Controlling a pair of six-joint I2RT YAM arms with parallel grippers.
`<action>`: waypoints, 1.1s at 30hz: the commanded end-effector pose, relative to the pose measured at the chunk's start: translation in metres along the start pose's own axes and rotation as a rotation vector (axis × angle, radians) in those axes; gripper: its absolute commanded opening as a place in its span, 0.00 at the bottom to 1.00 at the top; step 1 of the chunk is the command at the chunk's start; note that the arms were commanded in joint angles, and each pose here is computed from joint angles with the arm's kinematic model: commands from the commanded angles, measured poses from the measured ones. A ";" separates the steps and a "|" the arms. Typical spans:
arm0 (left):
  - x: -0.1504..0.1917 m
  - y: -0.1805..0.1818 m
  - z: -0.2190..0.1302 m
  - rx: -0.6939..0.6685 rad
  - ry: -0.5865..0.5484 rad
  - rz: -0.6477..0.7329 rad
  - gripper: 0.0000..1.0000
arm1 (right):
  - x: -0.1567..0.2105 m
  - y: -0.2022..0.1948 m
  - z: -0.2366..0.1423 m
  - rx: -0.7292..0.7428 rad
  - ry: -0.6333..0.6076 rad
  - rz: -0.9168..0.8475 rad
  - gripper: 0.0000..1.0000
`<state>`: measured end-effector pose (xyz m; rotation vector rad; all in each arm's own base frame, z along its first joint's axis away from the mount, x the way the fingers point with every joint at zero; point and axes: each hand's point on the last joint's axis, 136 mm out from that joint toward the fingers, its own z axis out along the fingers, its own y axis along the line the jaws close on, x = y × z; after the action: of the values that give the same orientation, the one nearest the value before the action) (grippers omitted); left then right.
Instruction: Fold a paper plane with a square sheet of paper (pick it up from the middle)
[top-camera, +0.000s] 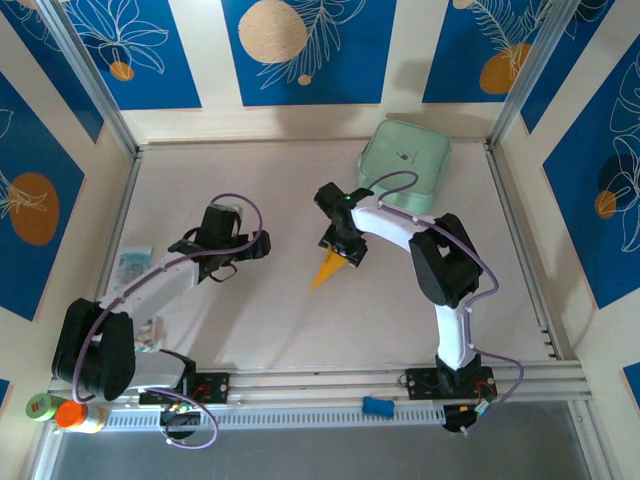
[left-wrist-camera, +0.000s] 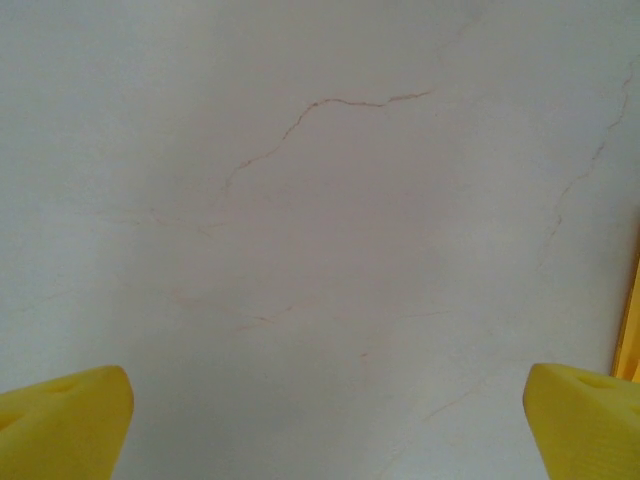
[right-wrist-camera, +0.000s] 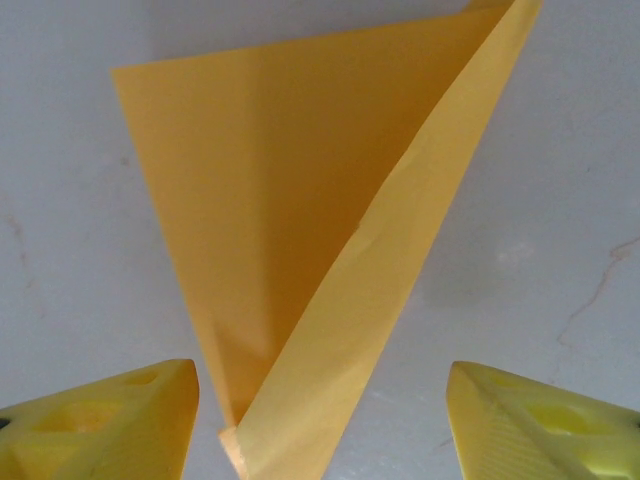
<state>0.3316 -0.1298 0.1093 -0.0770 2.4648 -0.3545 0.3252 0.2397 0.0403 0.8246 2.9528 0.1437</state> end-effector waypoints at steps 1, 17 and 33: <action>0.002 0.000 0.005 0.017 0.013 0.015 0.99 | 0.004 -0.003 -0.001 0.036 0.021 0.015 0.66; -0.001 0.000 0.004 0.015 0.009 0.006 0.99 | 0.004 -0.015 -0.012 0.050 -0.001 0.030 0.29; -0.005 0.003 -0.004 0.072 -0.008 -0.100 0.99 | 0.000 0.008 -0.041 -0.140 -0.027 -0.120 0.00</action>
<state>0.3354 -0.1277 0.1086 -0.1228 2.4647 -0.4181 0.3205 0.2348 0.0633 0.7588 2.9378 0.1952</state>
